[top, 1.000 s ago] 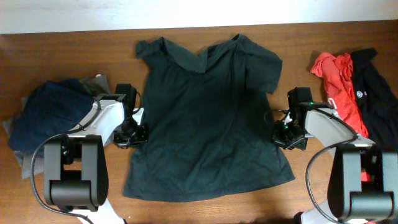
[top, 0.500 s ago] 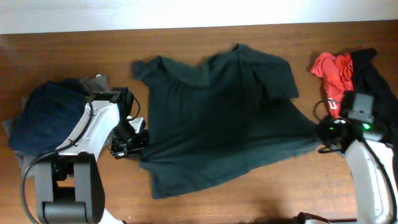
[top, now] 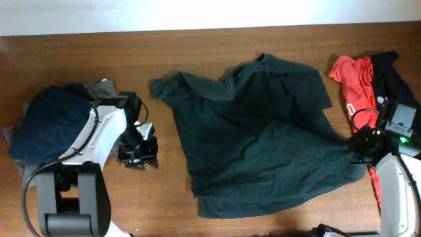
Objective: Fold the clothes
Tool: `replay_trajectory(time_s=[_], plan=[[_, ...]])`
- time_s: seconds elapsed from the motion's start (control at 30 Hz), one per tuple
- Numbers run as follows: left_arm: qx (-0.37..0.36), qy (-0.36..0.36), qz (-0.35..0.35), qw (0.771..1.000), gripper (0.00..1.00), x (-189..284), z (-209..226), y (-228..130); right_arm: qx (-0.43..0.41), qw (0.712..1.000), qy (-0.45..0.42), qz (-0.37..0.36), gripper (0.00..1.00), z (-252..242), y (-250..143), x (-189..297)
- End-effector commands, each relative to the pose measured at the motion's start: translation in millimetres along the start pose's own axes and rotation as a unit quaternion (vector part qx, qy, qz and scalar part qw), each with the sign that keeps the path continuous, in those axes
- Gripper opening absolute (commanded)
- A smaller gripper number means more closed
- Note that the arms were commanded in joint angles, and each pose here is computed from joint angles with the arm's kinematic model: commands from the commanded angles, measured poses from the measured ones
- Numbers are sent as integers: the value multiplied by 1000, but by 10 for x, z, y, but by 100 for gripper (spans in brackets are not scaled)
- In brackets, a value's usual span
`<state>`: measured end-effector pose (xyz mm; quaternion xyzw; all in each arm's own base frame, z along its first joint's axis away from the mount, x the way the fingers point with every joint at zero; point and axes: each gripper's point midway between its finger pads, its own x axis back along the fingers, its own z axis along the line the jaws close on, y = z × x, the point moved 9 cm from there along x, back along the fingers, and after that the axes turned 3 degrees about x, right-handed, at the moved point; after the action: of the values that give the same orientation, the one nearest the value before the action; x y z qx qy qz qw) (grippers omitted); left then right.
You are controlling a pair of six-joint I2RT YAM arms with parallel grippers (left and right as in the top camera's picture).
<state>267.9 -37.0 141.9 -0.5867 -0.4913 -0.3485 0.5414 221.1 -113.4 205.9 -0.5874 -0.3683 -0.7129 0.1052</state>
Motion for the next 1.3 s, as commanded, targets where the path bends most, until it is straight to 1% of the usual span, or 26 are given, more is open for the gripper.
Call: replay_trajectory(time_s=[0.0,0.03,0.1,0.17,0.2,0.27,0.3,0.4,0.43,0.53,0.63,0.77,0.87,0.97,1.03,1.17,1.23,1.27], plan=[[-79,-45,-97,991,44,327,-209,170,16,999,33,0,41,48,20,43],[-109,-50,-126,985,48,384,-274,249,24,998,54,4,42,85,17,46],[-173,-46,-198,964,54,469,-417,439,46,992,120,17,43,195,2,65],[-235,-42,-262,935,59,512,-588,627,89,973,213,30,43,346,-23,118],[-250,-42,-280,926,61,514,-658,687,103,964,244,35,43,396,-41,143],[-272,-45,-308,911,61,500,-805,786,135,943,299,51,45,507,-113,201],[-288,-46,-325,900,64,493,-895,838,154,935,315,62,45,557,-170,223],[-344,-37,-362,866,65,477,-1098,944,199,923,318,91,49,670,-338,234],[-354,-34,-372,858,66,472,-1148,973,210,920,315,101,50,710,-393,227],[-372,-18,-391,842,66,384,-1267,1086,242,908,315,133,51,853,-552,191],[-402,-10,-407,820,66,304,-1357,1195,272,894,314,168,51,1010,-714,118],[-402,8,-448,799,65,319,-1425,1334,306,876,298,224,55,1167,-949,-26],[-407,35,-473,780,61,342,-1438,1423,328,862,283,263,55,1259,-1123,-137],[-417,72,-481,768,61,271,-1468,1495,349,849,275,286,55,1350,-1270,-218],[-436,81,-474,761,60,181,-1521,1502,364,840,274,293,55,1405,-1355,-236],[-457,80,-453,761,58,-4,-1635,1471,386,829,277,294,56,1502,-1485,-218],[-462,79,-446,762,58,-88,-1673,1473,363,850,242,296,56,1493,-1508,-231],[-464,79,-443,763,58,-129,-1680,1482,341,865,214,299,57,1465,-1507,-243]])
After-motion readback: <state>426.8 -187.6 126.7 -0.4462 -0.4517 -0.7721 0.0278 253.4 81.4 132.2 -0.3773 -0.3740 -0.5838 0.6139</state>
